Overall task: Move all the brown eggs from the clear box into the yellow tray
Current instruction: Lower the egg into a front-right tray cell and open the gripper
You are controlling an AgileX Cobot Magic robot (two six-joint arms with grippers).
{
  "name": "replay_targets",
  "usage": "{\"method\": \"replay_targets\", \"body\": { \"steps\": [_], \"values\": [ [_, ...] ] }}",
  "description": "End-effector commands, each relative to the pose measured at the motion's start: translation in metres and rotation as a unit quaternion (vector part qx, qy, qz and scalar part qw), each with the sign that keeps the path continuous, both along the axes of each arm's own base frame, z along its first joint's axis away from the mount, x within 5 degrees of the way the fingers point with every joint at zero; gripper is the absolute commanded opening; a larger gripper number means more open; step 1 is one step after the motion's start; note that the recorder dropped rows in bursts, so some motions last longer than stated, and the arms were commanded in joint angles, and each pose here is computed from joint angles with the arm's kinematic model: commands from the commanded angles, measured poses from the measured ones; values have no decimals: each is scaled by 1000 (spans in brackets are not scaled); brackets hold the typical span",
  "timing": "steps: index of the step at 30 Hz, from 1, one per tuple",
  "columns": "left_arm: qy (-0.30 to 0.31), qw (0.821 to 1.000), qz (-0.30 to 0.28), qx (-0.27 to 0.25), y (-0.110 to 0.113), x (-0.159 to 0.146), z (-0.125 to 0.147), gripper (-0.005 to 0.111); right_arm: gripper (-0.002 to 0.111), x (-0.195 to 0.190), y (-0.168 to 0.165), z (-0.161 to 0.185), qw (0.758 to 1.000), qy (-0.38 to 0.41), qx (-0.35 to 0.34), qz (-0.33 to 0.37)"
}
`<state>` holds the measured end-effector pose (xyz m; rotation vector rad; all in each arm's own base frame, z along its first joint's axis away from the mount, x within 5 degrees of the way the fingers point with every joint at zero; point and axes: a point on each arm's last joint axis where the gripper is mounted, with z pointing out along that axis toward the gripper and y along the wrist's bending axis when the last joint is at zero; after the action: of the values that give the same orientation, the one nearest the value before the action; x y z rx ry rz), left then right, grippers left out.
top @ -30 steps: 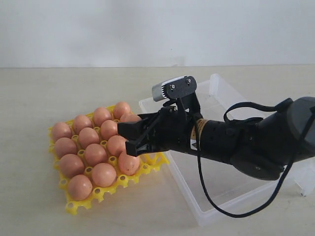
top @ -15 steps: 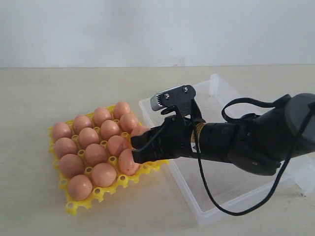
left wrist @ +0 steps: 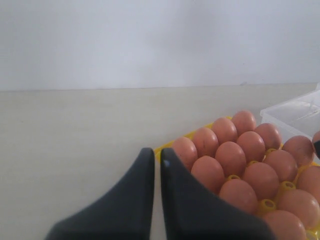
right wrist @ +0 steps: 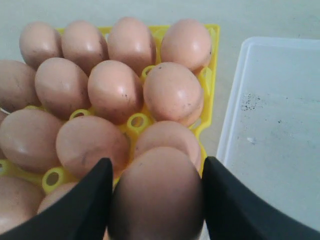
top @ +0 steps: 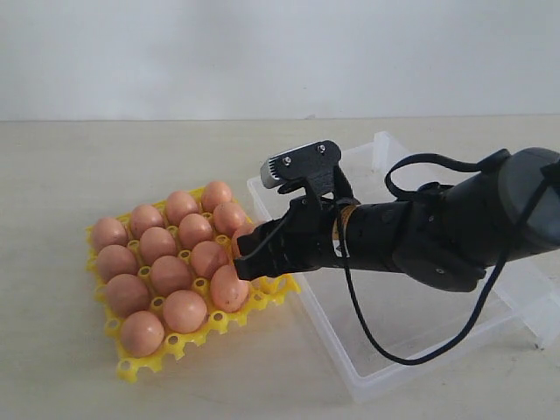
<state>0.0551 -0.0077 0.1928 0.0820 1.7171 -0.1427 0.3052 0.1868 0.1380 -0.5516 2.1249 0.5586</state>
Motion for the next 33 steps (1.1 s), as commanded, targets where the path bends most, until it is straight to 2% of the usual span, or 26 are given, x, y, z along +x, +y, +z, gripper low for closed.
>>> {"method": "replay_targets", "body": {
  "steps": [1, 5, 11, 15, 33],
  "values": [
    [-4, 1000, 1, -2, 0, 0, 0, 4, 0, 0, 0, 0, 1000, 1, -7, 2],
    [-4, 1000, 1, -2, 0, 0, 0, 4, 3, 0, 0, 0, 1000, 3, -5, 1],
    [-4, 1000, 1, -2, 0, 0, 0, 4, 40, 0, 0, 0, 1000, 5, -3, -1],
    [-4, 1000, 1, -2, 0, 0, 0, 4, 54, 0, 0, 0, 1000, 5, -3, -1],
    [-4, 1000, 1, -2, 0, 0, 0, 4, 55, 1, 0, 1, 1000, 2, 1, -2]
  ]
}}
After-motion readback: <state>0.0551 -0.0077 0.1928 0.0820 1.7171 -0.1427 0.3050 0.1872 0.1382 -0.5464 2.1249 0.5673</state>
